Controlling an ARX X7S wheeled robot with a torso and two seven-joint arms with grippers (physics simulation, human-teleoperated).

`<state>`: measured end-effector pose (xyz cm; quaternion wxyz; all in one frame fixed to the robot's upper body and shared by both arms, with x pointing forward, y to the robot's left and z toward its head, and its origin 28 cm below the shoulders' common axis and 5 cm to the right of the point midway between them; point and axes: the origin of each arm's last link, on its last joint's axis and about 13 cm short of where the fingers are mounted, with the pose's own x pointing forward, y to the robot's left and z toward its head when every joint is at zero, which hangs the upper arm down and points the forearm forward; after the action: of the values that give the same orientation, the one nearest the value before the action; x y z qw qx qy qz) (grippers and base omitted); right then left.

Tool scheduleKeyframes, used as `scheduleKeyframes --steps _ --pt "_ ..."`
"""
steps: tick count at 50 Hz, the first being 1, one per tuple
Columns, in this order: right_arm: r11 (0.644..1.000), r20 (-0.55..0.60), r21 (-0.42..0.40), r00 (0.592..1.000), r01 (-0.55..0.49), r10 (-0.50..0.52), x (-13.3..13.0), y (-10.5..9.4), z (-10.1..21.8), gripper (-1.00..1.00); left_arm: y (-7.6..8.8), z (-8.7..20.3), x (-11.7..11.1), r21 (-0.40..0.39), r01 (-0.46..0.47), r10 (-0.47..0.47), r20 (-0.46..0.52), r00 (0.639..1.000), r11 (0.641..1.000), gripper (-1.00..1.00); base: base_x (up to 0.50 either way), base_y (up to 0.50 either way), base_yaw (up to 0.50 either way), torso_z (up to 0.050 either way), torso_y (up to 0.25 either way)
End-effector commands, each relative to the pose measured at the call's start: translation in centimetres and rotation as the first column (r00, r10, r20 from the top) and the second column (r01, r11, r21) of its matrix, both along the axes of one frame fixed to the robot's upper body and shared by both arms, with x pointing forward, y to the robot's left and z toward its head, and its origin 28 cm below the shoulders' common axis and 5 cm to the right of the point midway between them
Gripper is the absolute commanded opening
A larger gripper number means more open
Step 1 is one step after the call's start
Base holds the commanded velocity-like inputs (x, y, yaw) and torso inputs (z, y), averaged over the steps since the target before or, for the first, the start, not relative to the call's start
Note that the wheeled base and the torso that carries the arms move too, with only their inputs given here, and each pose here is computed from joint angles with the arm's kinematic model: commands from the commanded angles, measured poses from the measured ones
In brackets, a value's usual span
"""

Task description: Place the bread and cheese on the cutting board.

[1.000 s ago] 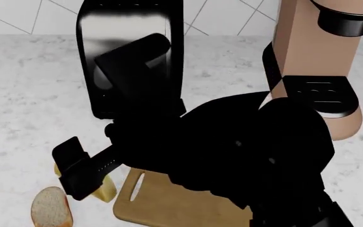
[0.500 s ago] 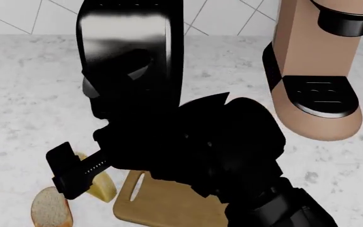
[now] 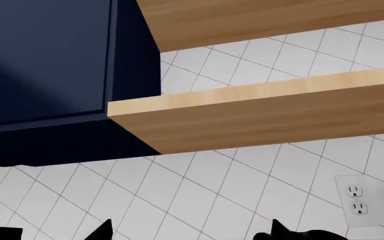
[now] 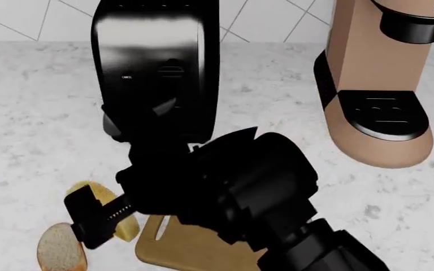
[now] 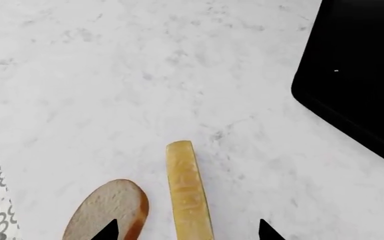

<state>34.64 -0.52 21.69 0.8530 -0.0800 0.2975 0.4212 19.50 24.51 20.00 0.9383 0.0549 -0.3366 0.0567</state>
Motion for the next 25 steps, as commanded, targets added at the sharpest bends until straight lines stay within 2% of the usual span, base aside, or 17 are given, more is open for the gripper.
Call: scheduleKeyframes --steps 1,25 --pt "0.999 -0.036 -0.038 0.999 0.039 -0.04 1.0 -0.1 -2.1 1.0 0.4 -1.0 0.7 -0.013 -0.051 0.05 -0.068 0.996 0.999 1.0 0.0 0.0 0.0 0.0 0.0" --pt "0.998 -0.065 -0.052 0.997 0.033 -0.036 1.1 0.2 -3.8 1.0 0.2 -0.9 0.5 -0.009 -0.045 0.045 -0.069 0.997 0.999 1.0 0.0 0.0 0.0 0.0 0.0"
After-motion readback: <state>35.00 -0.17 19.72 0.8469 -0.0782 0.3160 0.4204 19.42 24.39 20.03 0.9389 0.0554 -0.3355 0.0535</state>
